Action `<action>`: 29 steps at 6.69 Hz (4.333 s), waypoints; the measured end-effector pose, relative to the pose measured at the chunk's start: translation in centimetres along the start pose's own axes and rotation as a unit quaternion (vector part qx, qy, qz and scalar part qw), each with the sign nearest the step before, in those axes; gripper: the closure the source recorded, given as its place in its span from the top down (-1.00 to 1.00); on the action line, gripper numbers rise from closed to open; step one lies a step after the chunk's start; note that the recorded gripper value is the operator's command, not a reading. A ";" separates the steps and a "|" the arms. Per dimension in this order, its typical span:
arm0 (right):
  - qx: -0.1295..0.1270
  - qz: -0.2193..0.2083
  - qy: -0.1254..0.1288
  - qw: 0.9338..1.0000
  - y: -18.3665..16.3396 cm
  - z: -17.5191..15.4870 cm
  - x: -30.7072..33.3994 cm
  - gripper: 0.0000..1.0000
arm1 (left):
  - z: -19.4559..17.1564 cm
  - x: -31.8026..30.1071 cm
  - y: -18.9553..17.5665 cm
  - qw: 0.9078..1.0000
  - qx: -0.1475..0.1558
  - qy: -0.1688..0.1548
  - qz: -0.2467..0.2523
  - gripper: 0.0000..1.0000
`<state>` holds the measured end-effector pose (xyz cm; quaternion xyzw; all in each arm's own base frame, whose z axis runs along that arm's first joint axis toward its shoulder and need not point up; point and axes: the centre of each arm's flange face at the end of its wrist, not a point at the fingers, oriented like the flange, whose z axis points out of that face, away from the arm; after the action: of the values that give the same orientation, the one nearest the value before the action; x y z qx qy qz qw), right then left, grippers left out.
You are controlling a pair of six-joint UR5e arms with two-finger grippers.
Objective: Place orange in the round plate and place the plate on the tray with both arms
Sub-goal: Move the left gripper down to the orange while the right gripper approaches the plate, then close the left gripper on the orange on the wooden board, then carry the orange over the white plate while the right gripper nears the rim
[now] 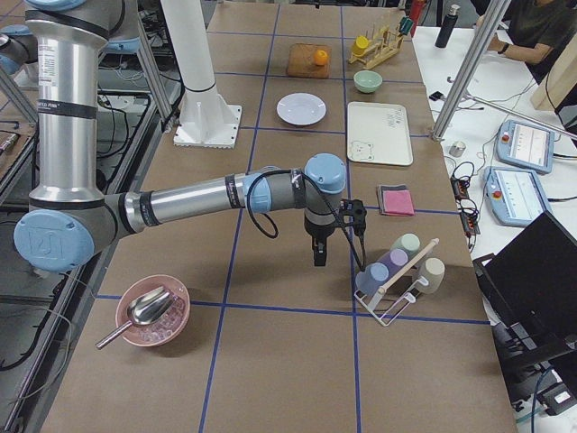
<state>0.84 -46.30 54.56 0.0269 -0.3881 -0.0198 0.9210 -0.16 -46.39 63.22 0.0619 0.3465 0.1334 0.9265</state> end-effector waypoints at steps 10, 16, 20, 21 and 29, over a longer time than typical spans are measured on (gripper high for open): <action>-0.031 -0.002 -0.251 0.967 -4.2 3.2 -32.0 1.00 | -1.4 11.3 -5.2 0.987 0.044 0.071 -0.134 0.97; 0.025 0.145 -0.362 0.920 2.3 9.3 -46.2 1.00 | 3.1 25.6 -8.8 0.984 0.032 0.057 -0.164 0.98; 0.025 0.151 -0.371 0.916 3.5 9.8 -48.1 0.99 | 8.3 27.1 -9.6 0.985 0.016 0.042 -0.168 0.97; 0.026 0.148 -0.377 0.914 3.8 9.9 -48.4 0.99 | 9.5 26.7 -10.0 0.985 0.016 0.040 -0.167 0.93; 0.066 0.155 -0.456 0.874 8.8 15.8 -51.3 0.96 | 6.7 35.1 -15.5 0.971 0.023 0.098 -0.219 0.54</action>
<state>-46.18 -35.12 29.50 0.0148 -0.7648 0.1390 0.6289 32.88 -51.23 43.11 -0.0075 0.4435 -0.0752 0.8931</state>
